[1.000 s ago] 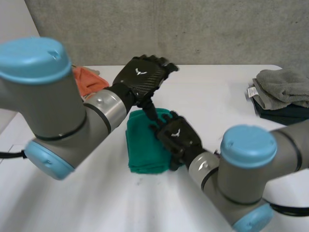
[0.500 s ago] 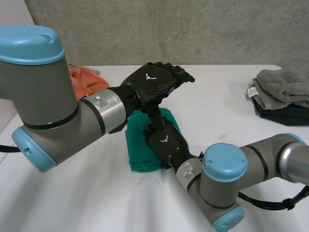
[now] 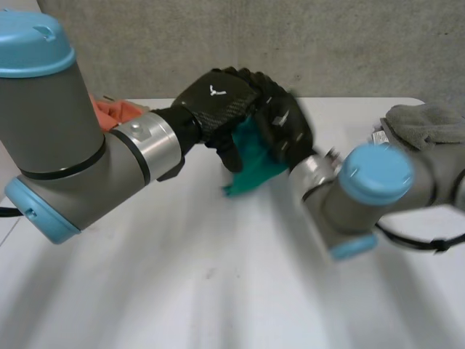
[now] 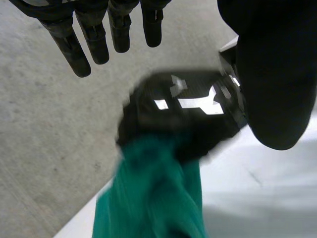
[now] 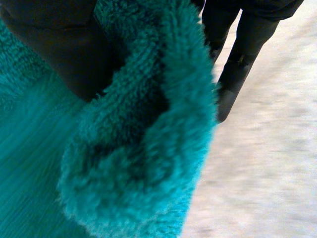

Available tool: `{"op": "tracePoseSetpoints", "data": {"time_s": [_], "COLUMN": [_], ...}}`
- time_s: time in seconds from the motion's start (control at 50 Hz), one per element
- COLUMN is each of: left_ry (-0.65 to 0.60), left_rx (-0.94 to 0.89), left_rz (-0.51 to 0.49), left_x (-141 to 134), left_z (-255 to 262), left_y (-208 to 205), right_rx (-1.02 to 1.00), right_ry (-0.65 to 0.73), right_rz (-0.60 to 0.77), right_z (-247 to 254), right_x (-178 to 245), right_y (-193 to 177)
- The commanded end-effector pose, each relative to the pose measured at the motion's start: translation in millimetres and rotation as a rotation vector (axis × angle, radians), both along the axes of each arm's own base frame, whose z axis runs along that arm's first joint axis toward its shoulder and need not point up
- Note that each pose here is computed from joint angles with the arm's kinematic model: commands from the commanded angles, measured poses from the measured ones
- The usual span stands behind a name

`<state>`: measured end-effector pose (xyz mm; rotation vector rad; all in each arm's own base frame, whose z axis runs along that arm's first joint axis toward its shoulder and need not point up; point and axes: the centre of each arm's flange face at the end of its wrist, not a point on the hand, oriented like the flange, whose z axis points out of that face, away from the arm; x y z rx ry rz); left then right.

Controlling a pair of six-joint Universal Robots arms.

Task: Fold the laundry.

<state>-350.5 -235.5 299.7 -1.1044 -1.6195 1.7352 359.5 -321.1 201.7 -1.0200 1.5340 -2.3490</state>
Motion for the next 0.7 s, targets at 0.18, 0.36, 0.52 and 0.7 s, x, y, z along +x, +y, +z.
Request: {"op": "tracePoseSetpoints", "data": {"time_s": [0.18,0.36,0.52,0.7], "left_ry": [0.048,0.036,0.022,0.021], "left_rx": [-0.021,-0.002,0.019,0.02], "left_rz": [0.02,0.014,0.013,0.002], "left_x": [3.0,1.8,1.5,-0.7], "left_z": [14.0,6.4,-1.5,-2.1], "left_y": [-0.6,1.9,2.6,6.7], "right_rx": [-0.33,-0.193,0.038,0.028], "right_ry": [-0.163,-0.065,-0.012,-0.004], "right_rz": [-0.327,-0.394,-0.372,-0.346], "right_z": [73.4,-20.2,-91.6,-64.7], "right_x": [-167.1,-273.3,-322.6,-331.9], "right_y": [-163.8,-219.4,-208.6,-199.7]}}
